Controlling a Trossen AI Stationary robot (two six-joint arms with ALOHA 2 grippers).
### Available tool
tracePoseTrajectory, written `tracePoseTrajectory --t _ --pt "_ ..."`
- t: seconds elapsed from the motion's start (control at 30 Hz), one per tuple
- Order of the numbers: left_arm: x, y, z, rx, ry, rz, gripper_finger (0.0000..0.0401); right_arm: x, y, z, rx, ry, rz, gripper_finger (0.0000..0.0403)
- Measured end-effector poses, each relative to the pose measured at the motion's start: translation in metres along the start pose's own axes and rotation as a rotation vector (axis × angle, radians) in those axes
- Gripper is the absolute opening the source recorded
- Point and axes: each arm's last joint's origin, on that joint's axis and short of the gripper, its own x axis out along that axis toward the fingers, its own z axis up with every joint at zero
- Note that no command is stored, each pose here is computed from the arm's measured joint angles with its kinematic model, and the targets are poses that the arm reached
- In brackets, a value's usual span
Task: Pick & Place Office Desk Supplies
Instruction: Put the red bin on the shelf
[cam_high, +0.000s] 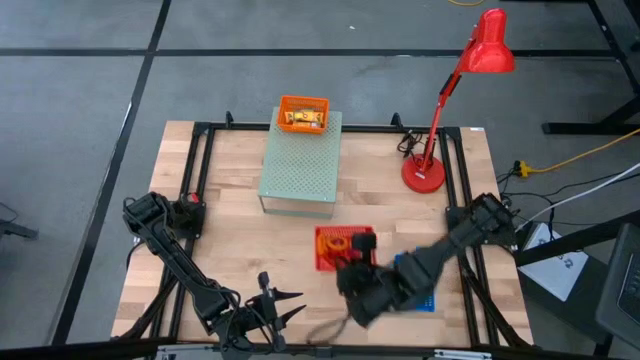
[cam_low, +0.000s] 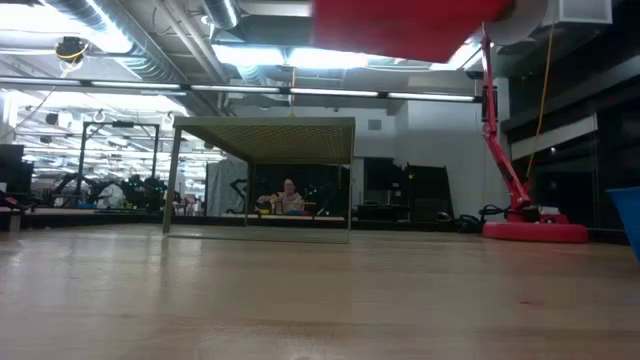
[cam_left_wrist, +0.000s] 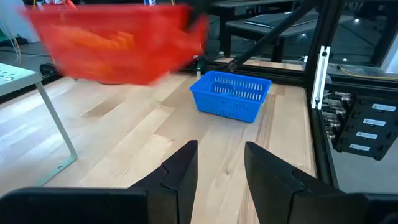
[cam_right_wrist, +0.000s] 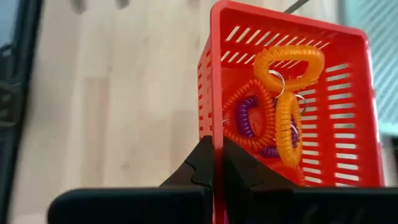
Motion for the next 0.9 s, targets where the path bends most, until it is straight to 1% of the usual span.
tracePoseTrajectory --t 0.17,0.23,0.43,0.5,0.57,0.63,0.7,0.8,0.9 --pt "0.000 0.000 0.000 0.000 0.004 -0.006 0.0129 0.002 -0.048 0.027 -0.029 -0.001 0.044 0.0010" --pt "0.000 0.000 0.000 0.000 0.010 -0.015 0.0129 0.002 -0.073 0.035 -0.027 -0.010 0.062 0.0010" --pt "0.000 0.000 0.000 0.004 0.011 -0.017 0.0129 -0.009 -0.164 0.052 0.014 -0.083 0.097 0.0010" --pt "0.000 0.000 0.000 0.004 0.011 -0.017 0.0129 -0.005 -0.193 0.056 0.052 -0.103 0.079 0.0010" --pt "0.001 0.000 0.000 0.000 0.012 -0.016 0.0129 0.003 -0.215 0.058 0.064 -0.116 0.082 0.0010" --pt "0.001 0.000 0.000 -0.001 0.012 -0.016 0.0129 0.016 -0.231 0.060 0.062 -0.121 0.065 0.0010" --pt "0.003 0.000 0.000 -0.005 0.010 -0.012 0.0129 0.034 -0.242 0.060 0.061 -0.085 0.047 0.0010" --pt "0.004 0.000 0.002 -0.029 0.000 -0.010 0.0129 0.061 -0.250 0.062 0.039 -0.054 0.008 0.0010" --pt "0.006 -0.001 0.006 -0.078 -0.021 -0.009 0.0129 0.082 -0.255 0.068 0.032 -0.065 -0.024 0.0010"
